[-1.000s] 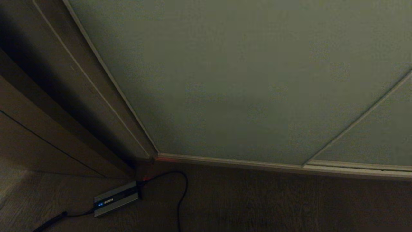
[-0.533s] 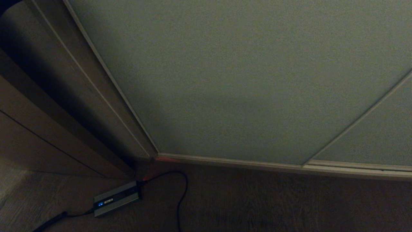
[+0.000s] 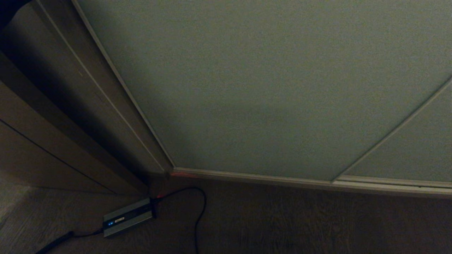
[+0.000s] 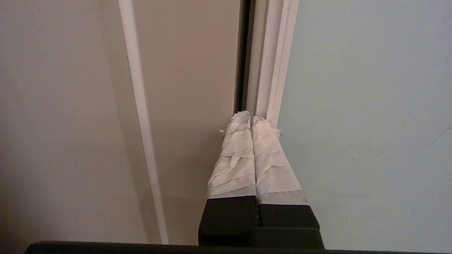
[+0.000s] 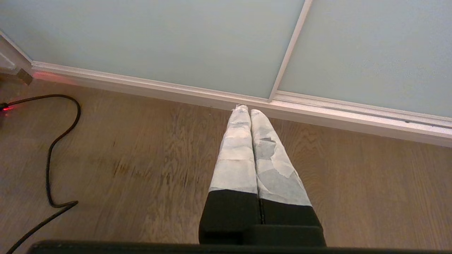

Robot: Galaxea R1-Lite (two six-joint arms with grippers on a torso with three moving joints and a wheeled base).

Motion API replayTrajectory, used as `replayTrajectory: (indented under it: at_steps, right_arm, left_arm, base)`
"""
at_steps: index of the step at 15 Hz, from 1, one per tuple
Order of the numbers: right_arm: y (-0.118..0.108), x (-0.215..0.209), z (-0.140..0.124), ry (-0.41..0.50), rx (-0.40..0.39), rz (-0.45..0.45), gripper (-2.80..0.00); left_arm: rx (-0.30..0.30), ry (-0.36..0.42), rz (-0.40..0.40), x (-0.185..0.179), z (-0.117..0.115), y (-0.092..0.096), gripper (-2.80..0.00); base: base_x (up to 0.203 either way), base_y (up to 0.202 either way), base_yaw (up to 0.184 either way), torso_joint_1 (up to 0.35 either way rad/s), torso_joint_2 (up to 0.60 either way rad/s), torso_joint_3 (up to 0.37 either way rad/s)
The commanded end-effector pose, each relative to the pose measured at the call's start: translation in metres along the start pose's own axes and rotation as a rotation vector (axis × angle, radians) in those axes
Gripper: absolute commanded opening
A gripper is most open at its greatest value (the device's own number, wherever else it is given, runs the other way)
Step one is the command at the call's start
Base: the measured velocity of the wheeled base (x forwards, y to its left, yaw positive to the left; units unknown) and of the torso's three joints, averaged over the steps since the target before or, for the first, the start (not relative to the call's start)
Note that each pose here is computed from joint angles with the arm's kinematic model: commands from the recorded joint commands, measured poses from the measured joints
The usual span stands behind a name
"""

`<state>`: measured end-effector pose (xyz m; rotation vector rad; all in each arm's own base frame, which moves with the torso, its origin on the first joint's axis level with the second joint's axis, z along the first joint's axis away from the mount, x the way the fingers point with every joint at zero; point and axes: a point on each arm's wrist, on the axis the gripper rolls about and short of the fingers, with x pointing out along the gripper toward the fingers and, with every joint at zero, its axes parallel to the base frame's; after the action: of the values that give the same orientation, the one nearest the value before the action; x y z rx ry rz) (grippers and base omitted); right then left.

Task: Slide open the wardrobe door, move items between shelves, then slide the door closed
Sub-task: Open the door

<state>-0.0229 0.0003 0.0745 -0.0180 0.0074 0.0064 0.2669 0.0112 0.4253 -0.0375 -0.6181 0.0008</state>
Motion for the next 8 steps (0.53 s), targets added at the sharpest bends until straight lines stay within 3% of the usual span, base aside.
replayTrajectory:
  at_steps: [1,8]
  right_arm:
    - [0.000,0.000,-0.001,0.003,0.001,0.001,-2.80]
    - [0.000,0.000,-0.001,0.003,0.000,0.000,-2.80]
  left_arm:
    - [-0.008,-0.003,-0.012,0.006,-0.005,-0.003,-2.80]
    - [-0.063,-0.014,-0.096,0.002,0.002,-0.031,-2.80]
  base:
    - [0.000,0.000,0.000,0.000,0.00,0.000]
    - [0.000,0.000,0.000,0.000,0.00,0.000]
